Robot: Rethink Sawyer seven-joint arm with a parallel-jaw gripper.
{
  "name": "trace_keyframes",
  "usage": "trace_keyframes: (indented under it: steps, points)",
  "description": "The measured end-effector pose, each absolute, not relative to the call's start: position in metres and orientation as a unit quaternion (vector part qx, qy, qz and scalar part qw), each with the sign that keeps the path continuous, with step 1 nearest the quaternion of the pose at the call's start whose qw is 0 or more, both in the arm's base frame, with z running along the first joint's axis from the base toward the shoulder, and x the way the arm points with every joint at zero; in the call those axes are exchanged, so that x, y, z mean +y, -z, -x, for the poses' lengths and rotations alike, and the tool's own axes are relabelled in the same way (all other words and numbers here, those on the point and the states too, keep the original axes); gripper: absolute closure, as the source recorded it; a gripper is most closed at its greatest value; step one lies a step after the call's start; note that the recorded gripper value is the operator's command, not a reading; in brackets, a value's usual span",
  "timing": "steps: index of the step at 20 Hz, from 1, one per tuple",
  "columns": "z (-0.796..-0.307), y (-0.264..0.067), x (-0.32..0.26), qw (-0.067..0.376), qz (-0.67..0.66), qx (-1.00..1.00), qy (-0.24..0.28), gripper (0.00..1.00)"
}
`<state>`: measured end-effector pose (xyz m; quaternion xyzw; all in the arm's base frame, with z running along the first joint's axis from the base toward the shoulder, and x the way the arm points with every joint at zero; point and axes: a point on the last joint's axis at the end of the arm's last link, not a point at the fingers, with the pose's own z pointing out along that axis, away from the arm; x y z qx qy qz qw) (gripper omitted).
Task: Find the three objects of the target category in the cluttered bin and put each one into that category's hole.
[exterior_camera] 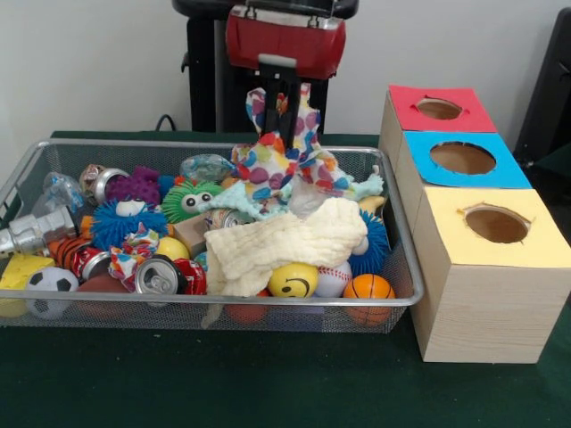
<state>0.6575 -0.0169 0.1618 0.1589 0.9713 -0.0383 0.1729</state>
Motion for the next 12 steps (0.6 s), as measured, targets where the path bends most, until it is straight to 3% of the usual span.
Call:
trace_keyframes:
  steps: [12]
  points:
    - [-0.601, -0.107, -0.019, 0.116, -0.182, 0.975, 0.057, 1.00]
